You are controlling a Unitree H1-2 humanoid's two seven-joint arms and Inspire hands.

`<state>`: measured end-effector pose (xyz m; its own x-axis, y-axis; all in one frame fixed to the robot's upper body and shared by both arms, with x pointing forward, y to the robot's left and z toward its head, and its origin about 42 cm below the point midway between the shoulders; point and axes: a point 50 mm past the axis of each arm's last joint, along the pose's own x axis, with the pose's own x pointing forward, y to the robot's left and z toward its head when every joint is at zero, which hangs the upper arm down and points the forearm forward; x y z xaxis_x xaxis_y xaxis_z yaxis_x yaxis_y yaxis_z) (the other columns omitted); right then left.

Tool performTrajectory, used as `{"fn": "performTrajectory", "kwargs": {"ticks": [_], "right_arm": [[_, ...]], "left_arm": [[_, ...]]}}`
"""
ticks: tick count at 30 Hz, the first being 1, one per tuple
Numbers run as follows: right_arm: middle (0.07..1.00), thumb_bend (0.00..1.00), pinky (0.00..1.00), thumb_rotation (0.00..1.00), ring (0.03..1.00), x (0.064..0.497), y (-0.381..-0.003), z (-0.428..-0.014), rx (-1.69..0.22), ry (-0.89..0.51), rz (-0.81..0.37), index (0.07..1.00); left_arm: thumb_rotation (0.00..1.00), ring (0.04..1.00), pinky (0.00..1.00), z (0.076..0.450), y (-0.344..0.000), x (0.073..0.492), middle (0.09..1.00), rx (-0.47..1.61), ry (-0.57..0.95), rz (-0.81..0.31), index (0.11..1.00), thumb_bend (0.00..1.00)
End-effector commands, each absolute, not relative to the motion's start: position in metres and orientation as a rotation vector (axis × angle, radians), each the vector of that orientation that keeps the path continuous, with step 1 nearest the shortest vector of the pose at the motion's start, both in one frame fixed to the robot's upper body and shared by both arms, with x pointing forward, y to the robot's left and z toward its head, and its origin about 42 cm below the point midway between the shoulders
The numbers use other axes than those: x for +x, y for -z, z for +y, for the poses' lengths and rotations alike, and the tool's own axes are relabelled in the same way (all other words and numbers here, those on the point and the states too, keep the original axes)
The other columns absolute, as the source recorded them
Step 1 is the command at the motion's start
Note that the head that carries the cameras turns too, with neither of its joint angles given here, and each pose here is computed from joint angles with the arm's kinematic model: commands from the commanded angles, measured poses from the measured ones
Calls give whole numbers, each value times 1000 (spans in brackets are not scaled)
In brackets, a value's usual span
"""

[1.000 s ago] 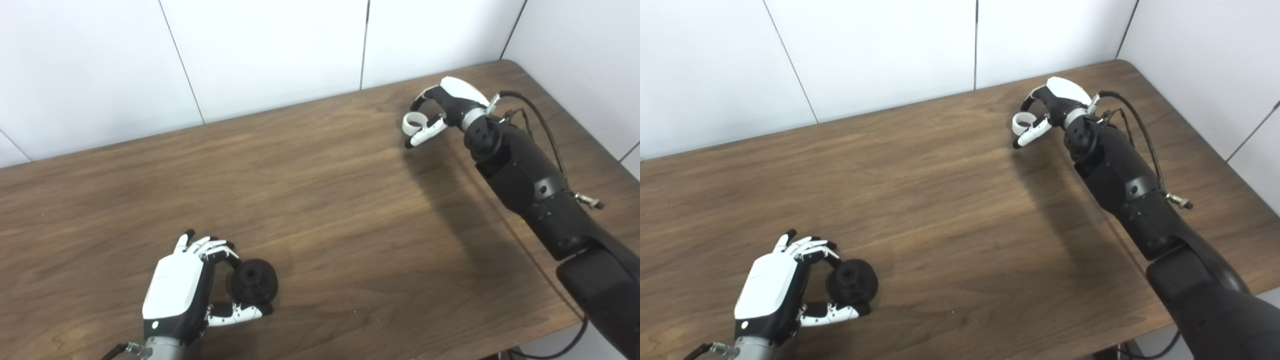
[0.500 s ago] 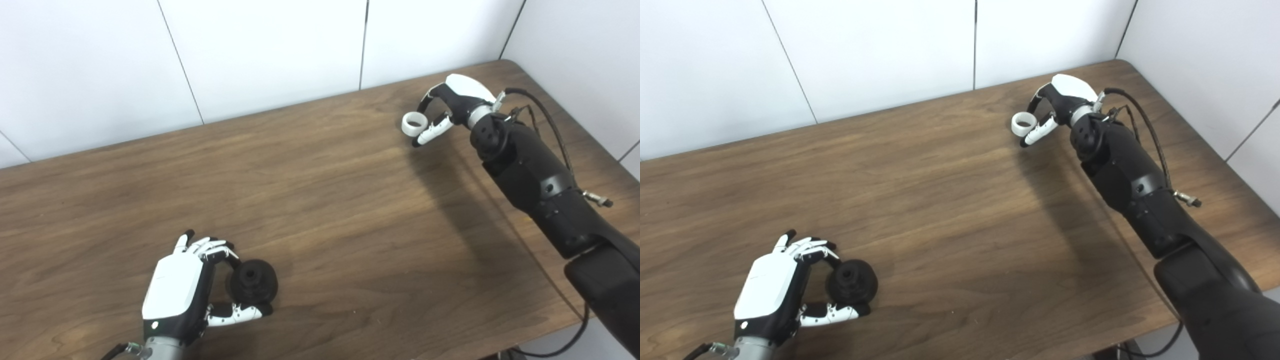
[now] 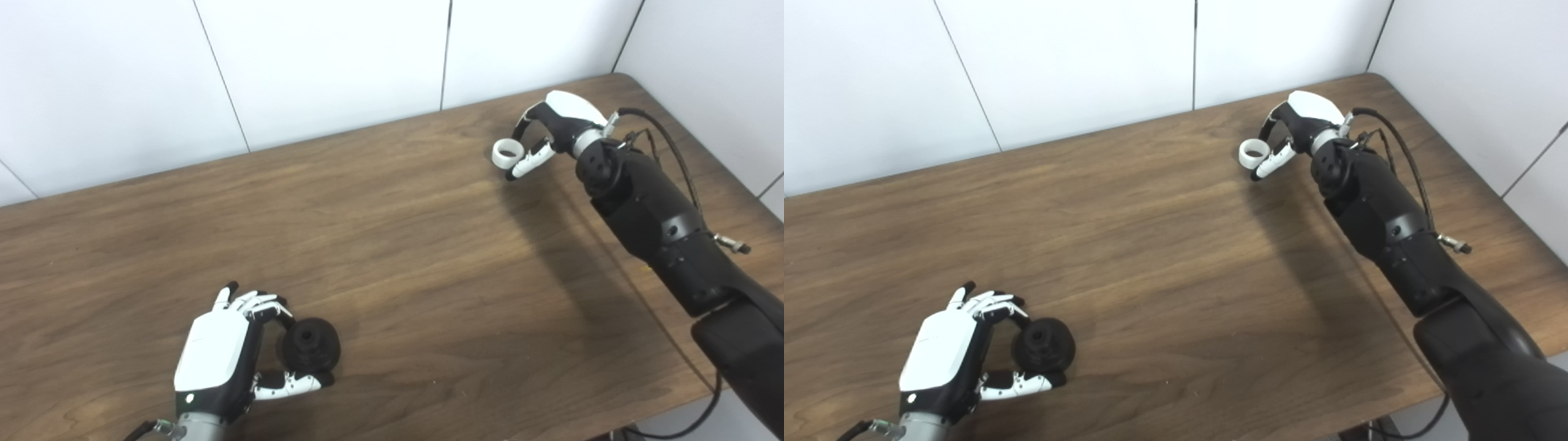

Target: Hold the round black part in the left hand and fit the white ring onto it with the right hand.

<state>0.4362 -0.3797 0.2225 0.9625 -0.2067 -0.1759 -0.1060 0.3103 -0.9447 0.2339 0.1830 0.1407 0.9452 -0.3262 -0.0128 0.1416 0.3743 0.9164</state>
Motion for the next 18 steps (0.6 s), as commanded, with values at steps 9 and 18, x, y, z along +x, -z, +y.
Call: {"fn": "performTrajectory", "kwargs": {"ticks": [9, 18], "right_arm": [[873, 783, 1000, 221, 941, 446, -253, -376, -1282, 117, 184, 629], [869, 773, 991, 234, 938, 447, -252, -374, -1286, 106, 185, 637]], "left_arm": [[51, 839, 991, 185, -136, 228, 749, 1168, 334, -148, 481, 524], [52, 838, 980, 184, -136, 228, 747, 1169, 331, -150, 481, 524]]}}
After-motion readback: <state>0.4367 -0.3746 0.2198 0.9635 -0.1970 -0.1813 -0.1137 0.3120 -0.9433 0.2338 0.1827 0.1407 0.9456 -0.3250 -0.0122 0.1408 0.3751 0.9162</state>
